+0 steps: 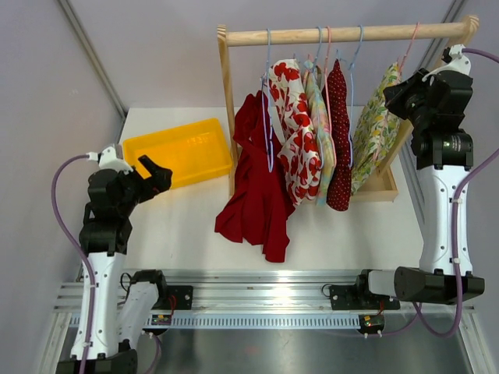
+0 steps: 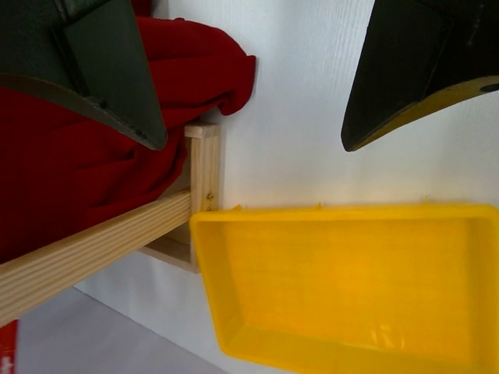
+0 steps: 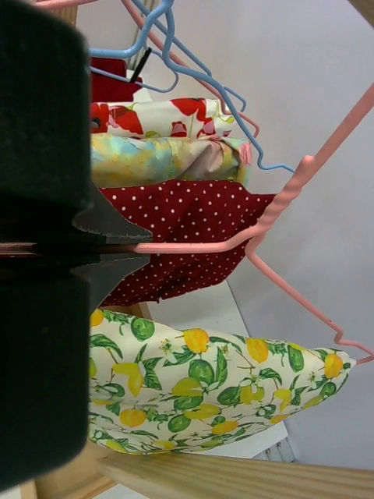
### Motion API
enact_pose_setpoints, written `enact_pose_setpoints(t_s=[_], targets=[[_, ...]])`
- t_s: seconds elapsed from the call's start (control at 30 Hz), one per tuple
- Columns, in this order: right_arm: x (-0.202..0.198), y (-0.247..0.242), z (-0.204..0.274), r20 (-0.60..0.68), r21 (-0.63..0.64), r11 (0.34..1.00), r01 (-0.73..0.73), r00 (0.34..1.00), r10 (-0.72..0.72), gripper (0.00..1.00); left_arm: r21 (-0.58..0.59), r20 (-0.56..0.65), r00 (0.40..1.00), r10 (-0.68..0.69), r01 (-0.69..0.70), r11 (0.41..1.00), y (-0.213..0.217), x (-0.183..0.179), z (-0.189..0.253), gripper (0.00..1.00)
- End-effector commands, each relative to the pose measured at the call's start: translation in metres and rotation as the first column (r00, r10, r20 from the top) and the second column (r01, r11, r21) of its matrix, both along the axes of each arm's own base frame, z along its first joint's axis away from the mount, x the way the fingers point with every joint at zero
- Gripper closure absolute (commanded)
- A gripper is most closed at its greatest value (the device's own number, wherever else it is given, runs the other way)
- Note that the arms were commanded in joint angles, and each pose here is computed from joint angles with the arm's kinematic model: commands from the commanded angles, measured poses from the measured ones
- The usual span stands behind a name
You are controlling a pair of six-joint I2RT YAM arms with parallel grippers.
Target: Remove the skirt from the hanger
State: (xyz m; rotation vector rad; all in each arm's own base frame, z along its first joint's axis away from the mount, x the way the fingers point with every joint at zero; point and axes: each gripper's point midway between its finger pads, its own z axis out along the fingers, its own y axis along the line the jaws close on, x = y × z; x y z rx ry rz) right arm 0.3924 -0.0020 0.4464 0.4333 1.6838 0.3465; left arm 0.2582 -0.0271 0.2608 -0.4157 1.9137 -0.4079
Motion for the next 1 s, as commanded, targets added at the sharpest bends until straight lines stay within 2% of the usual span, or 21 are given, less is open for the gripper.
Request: enact_pose_setpoints(t_s=[0.0,0.07,0.1,0.13,0.17,0.23,0.27,0.3,0.33,0.37,0.43,0.5,0.53,0.57,0.63,0.67,0.73,0.77,0.9,0.97], targets=[[-0.014,0.002,0.051,0.107,-0.01,1.0,-0.003,0.994,0.004,1.0,0.063,0.243,0.962,-0.121,0.109,0.992,-0.026,0.01,0.1,0.01],[-0.024,0.002,0.074,0.147,-0.012,1.0,0.0,0.989,0.002,1.0,0.099,0.32,0.935,-0.151,0.126,0.987,-0.036,0.008,0.15,0.01],[-0.028,0.003,0.082,0.159,-0.014,1.0,-0.001,0.987,0.003,1.0,0.11,0.307,0.927,-0.214,0.189,0.976,-0.056,0.014,0.155,0.01],[-0.033,0.003,0.088,0.171,-0.012,1.0,-0.001,0.985,0.003,1.0,0.129,0.323,0.92,-0.222,0.19,0.973,-0.061,0.015,0.167,0.01],[-0.042,0.003,0.098,0.188,-0.015,1.0,0.002,0.982,0.001,1.0,0.14,0.388,0.886,-0.254,0.216,0.966,-0.069,0.008,0.2,0.01],[-0.052,0.004,0.106,0.203,-0.012,1.0,0.005,0.979,-0.003,1.0,0.166,0.4,0.844,-0.358,0.318,0.934,-0.102,0.009,0.216,0.01],[-0.063,0.005,0.111,0.216,-0.013,1.0,0.003,0.976,0.0,1.0,0.168,0.44,0.799,-0.41,0.375,0.911,-0.119,-0.001,0.239,0.01],[-0.069,0.006,0.112,0.219,-0.013,1.0,0.001,0.976,0.002,1.0,0.171,0.456,0.773,-0.442,0.411,0.895,-0.13,-0.005,0.25,0.01],[-0.074,0.006,0.113,0.222,-0.018,1.0,0.001,0.975,0.003,1.0,0.186,0.42,0.768,-0.483,0.448,0.874,-0.148,0.004,0.245,0.01],[-0.085,0.007,0.112,0.224,-0.018,1.0,0.003,0.975,0.001,1.0,0.196,0.454,0.708,-0.541,0.513,0.836,-0.168,-0.013,0.266,0.01],[-0.095,0.008,0.108,0.216,-0.022,1.0,0.002,0.976,0.003,1.0,0.246,0.387,0.682,-0.621,0.572,0.782,-0.204,-0.009,0.255,0.01],[-0.11,0.011,0.102,0.204,-0.023,1.0,-0.008,0.979,0.012,1.0,0.298,0.391,0.569,-0.723,0.665,0.685,-0.243,-0.039,0.268,0.01],[-0.117,0.012,0.098,0.191,-0.019,1.0,-0.014,0.981,0.018,1.0,0.315,0.368,0.582,-0.726,0.656,0.686,-0.259,-0.035,0.263,0.01],[-0.128,0.017,0.096,0.194,-0.014,0.999,-0.036,0.98,0.038,1.0,0.333,0.356,0.526,-0.773,0.701,0.631,-0.282,-0.053,0.259,0.01],[-0.139,0.025,0.092,0.195,0.003,0.998,-0.07,0.978,0.068,1.0,0.361,0.353,0.477,-0.805,0.724,0.588,-0.304,-0.066,0.261,0.01],[-0.152,0.031,0.09,0.203,0.006,0.995,-0.098,0.975,0.095,1.0,0.374,0.317,0.434,-0.843,0.76,0.531,-0.33,-0.076,0.247,0.01],[-0.165,0.036,0.085,0.195,0.016,0.992,-0.121,0.974,0.116,1.0,0.395,0.293,0.392,-0.872,0.781,0.484,-0.352,-0.087,0.237,0.01],[-0.176,0.038,0.085,0.204,0.017,0.992,-0.125,0.972,0.119,1.0,0.404,0.265,0.359,-0.895,0.802,0.441,-0.371,-0.1,0.225,0.01],[-0.206,0.045,0.081,0.217,0.036,0.988,-0.149,0.966,0.138,1.0,0.412,0.228,0.299,-0.927,0.833,0.37,-0.409,-0.125,0.2,0.01],[-0.221,0.046,0.078,0.227,0.036,0.988,-0.15,0.964,0.138,1.0,0.41,0.206,0.239,-0.949,0.86,0.305,-0.423,-0.146,0.184,0.01]])
